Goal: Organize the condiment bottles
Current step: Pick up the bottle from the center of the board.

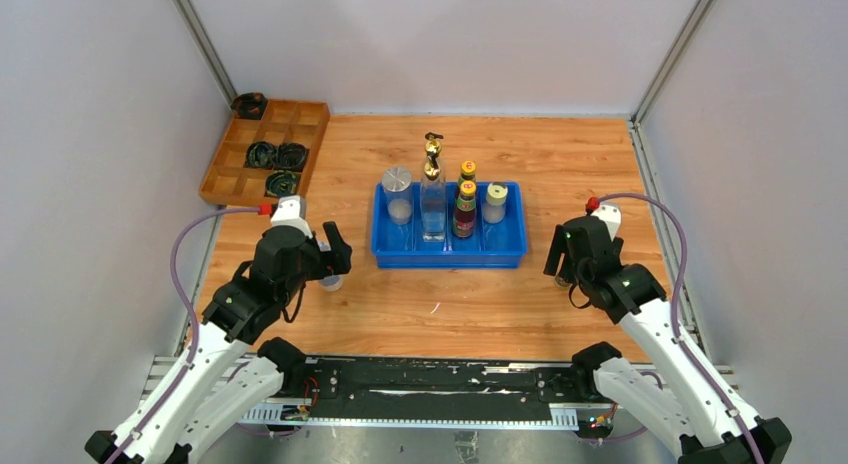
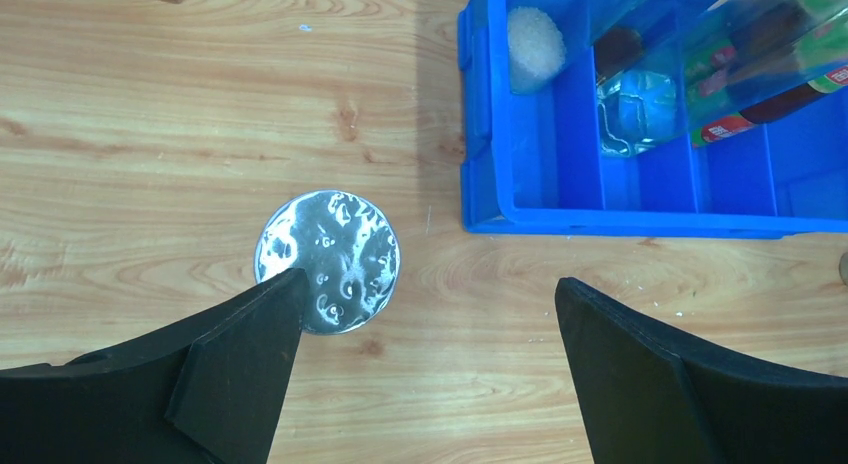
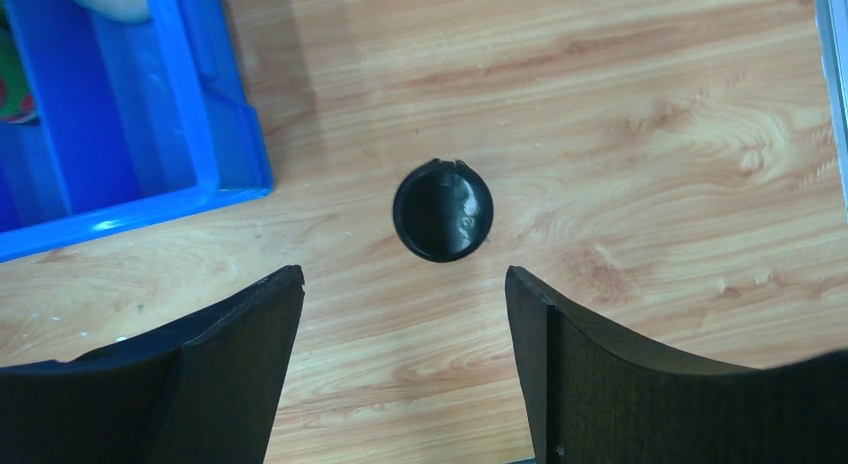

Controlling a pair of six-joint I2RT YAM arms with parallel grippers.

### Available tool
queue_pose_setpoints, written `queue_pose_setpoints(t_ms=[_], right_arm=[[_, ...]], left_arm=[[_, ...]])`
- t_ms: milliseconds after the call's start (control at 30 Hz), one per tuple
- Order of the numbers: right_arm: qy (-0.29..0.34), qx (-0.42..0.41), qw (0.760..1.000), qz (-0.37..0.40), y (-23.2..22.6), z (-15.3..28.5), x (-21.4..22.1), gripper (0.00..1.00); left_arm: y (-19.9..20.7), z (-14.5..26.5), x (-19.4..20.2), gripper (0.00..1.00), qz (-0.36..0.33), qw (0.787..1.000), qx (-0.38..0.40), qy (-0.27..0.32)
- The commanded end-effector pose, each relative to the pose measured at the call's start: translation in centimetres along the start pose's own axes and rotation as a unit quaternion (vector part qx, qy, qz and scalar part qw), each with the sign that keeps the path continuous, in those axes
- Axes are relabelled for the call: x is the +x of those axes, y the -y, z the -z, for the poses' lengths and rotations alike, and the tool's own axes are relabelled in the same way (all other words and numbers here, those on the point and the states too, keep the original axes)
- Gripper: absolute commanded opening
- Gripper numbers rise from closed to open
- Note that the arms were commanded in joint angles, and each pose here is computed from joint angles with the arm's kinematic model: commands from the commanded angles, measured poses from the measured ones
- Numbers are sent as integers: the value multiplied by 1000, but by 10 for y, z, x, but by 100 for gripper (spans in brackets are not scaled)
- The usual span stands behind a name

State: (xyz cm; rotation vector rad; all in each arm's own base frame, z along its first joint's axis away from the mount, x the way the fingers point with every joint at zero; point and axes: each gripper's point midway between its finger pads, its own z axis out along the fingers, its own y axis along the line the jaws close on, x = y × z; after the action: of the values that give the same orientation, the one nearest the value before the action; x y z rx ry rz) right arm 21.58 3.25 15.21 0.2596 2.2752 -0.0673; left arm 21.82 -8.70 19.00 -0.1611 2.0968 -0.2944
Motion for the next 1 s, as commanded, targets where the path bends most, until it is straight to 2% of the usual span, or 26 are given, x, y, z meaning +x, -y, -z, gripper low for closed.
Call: queue_pose_setpoints(t_ms=[0, 333, 633, 967], right_arm=[[-15, 46, 999, -16, 15, -6, 19, 79], [-7, 92, 995, -24, 29, -15, 23, 82], [-9, 95, 995, -18, 24, -26, 20, 83], [-8, 98, 995, -15, 21, -36, 12, 64]], left_arm=[[0, 1, 5, 100, 7, 1000, 1, -5], [-7, -9, 6, 100, 5, 999, -33, -13], [-10, -18, -8, 100, 1, 997, -72, -10], [-11, -28, -13, 100, -3, 995, -95, -14]])
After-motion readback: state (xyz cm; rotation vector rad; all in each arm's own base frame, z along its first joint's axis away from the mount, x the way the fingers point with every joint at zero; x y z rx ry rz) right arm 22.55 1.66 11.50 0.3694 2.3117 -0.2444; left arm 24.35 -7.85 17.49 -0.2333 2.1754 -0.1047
